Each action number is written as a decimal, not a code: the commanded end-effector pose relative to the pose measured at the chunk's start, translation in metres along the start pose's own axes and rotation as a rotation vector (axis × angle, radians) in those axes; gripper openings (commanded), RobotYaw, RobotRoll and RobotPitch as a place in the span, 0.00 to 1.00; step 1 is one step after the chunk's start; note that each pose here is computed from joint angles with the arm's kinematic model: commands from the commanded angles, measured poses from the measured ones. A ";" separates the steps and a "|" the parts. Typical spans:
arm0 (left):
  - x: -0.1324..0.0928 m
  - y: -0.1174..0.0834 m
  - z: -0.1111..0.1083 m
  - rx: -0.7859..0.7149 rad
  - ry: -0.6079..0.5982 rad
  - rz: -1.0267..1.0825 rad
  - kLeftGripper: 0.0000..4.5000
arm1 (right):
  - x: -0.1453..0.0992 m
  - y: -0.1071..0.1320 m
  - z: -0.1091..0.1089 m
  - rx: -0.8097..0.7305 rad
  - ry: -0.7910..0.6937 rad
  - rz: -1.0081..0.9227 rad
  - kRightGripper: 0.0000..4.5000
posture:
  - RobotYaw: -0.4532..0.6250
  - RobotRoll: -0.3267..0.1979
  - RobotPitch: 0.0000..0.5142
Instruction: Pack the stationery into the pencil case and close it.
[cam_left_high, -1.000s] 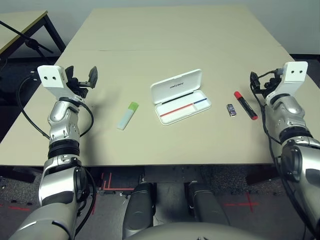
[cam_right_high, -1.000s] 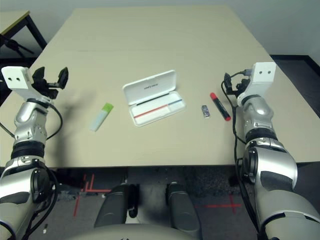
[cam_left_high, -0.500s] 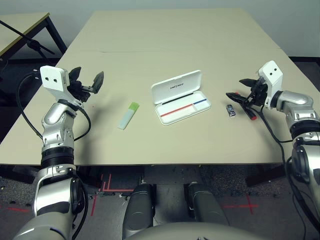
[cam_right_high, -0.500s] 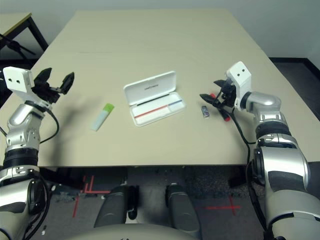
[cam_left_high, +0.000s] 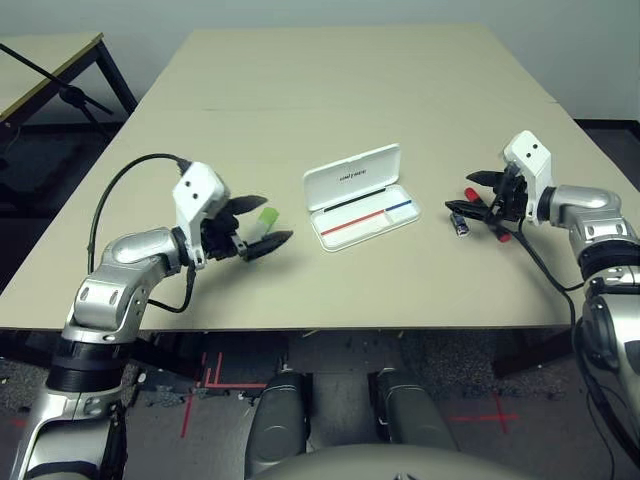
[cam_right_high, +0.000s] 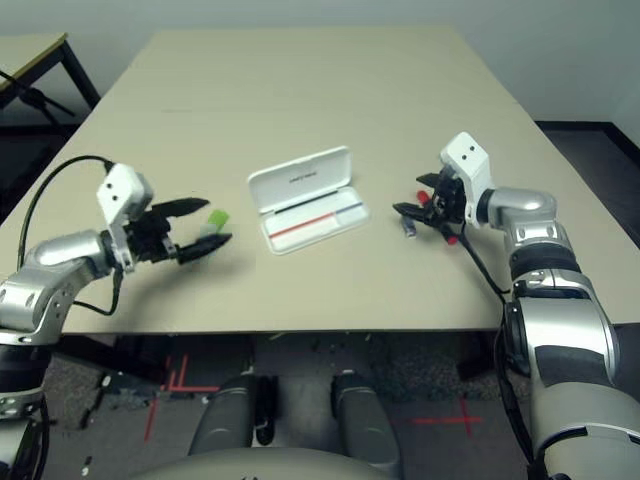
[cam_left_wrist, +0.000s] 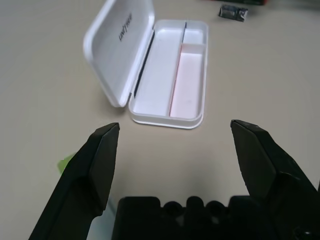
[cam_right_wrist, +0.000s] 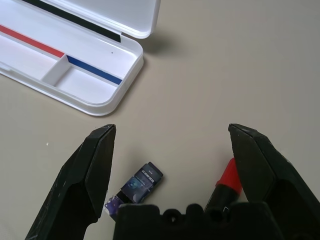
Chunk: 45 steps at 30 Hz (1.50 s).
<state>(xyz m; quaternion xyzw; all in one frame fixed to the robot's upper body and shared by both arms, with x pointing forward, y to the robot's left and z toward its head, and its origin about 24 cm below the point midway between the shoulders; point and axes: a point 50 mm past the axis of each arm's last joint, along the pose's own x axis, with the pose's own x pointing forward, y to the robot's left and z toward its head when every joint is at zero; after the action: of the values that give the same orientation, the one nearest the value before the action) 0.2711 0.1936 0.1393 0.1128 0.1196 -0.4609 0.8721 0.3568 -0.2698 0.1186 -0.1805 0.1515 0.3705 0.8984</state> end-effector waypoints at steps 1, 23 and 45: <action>0.010 -0.009 0.008 0.040 0.041 -0.072 1.00 | -0.001 0.000 -0.002 -0.010 0.022 -0.003 1.00 | 0.43 0.62 0.10; 0.078 -0.018 -0.001 0.184 0.290 -0.232 1.00 | -0.012 -0.002 -0.010 -0.010 0.034 -0.039 1.00 | 0.37 0.62 0.12; 0.094 -0.020 -0.016 0.163 0.334 -0.275 1.00 | -0.017 -0.001 -0.016 -0.014 0.035 -0.070 1.00 | 0.34 0.62 0.14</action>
<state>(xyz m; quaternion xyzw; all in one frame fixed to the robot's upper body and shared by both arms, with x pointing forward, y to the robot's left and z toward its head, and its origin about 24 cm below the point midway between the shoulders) 0.3037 0.1144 0.0970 0.2318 0.2257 -0.5579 0.7643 0.3459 -0.2852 0.1110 -0.1991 0.1625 0.3408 0.9043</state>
